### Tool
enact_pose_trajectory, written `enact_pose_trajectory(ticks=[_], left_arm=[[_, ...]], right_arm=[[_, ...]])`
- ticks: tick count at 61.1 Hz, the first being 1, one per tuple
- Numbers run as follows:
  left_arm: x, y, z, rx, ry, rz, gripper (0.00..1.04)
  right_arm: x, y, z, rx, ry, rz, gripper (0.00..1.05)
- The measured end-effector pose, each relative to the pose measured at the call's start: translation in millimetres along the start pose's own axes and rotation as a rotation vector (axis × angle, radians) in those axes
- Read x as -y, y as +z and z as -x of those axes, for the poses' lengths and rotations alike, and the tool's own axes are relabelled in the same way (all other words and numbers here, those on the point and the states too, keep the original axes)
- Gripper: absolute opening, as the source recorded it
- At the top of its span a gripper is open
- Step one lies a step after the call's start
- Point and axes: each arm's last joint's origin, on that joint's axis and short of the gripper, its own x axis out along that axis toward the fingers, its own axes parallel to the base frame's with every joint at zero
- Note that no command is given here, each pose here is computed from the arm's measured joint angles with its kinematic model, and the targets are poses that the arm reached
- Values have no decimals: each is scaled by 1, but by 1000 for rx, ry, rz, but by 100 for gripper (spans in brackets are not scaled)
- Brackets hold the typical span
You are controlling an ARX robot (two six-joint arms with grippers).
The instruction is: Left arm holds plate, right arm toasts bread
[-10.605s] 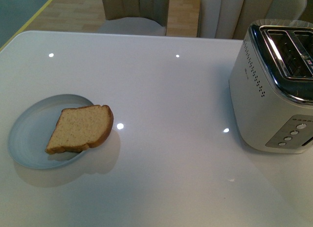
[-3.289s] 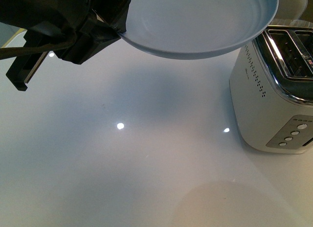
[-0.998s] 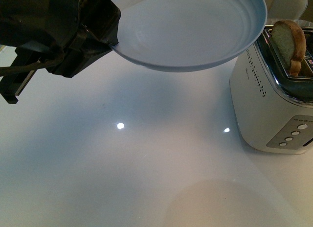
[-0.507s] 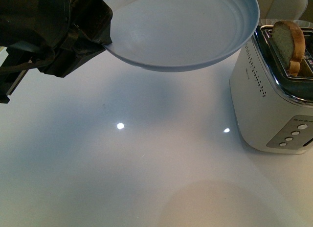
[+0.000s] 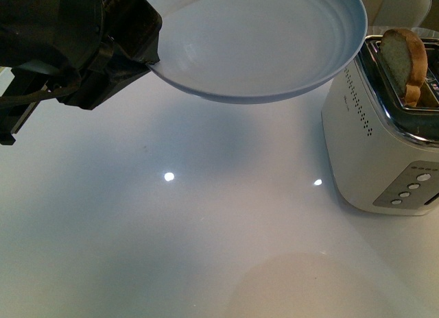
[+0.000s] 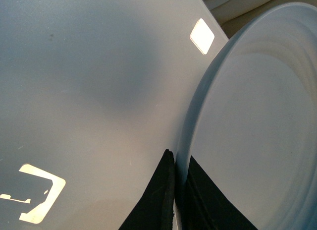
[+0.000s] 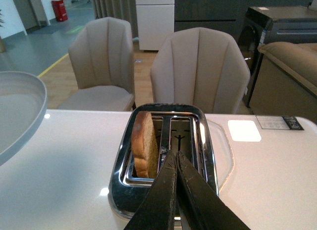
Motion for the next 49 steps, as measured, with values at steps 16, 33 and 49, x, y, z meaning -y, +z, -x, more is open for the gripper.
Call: enact_pose_trajectory(ticks=[16, 33, 49], left_arm=[[1, -1, 0, 8, 4, -8, 3], [4, -7, 1, 5, -6, -24, 3], [5, -9, 0, 3, -7, -29, 3]], right_arm=[[0, -9, 13, 2, 0, 0, 2], [0, -15, 21, 24, 0, 0, 2], [0, -14, 27, 28, 1, 0, 2]])
